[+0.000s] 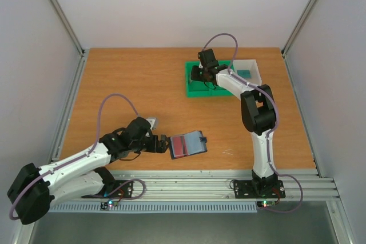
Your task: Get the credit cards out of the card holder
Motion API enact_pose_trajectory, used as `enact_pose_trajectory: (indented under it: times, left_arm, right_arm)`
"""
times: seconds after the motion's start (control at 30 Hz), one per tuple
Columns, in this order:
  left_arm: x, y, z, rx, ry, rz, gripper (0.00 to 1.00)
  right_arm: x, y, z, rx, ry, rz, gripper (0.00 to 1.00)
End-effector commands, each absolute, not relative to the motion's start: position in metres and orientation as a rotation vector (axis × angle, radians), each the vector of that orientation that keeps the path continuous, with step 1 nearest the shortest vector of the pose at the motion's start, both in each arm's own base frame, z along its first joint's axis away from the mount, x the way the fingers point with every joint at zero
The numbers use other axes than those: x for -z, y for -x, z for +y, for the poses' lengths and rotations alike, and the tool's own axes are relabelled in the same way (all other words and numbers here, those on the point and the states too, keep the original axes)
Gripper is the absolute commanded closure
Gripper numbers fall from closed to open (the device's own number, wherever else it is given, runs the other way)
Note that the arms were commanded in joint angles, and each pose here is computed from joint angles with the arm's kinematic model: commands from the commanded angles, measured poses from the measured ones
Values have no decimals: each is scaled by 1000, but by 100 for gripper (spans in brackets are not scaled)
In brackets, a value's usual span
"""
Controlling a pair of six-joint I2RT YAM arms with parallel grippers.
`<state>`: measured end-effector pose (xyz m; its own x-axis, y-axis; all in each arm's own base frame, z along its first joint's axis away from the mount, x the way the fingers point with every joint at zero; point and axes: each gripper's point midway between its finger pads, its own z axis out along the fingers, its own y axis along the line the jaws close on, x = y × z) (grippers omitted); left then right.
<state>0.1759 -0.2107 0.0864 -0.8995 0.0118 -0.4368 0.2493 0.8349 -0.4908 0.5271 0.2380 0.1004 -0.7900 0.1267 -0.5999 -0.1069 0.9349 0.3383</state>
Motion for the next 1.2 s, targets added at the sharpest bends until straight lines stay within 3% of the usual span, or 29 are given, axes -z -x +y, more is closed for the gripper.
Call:
enact_pose_trajectory:
  times: [0.0,0.37,0.7,0.93,1.17]
  left_arm:
    - [-92,-180,-220,834,-185,2560,1]
    - [-89,-179,-218,833,-175,2569,1]
    - [-81,-178,-219,834,-153,2592,1]
    - [-71,-173,-227,894,-127,2634,7]
    - [-65,-171,-235,960,-84,2662,12]
  right_arm:
    - [-95,-541,233,-453,-48,2417,99]
    - [-87,-553,224,-479,-93,2418,99]
    - [-91,-558,221,-429,-95,2435,80]
    - [-114,-545,212,-383,-106,2473,66]
    - [-142,-518,209,-420,-75,2510,60]
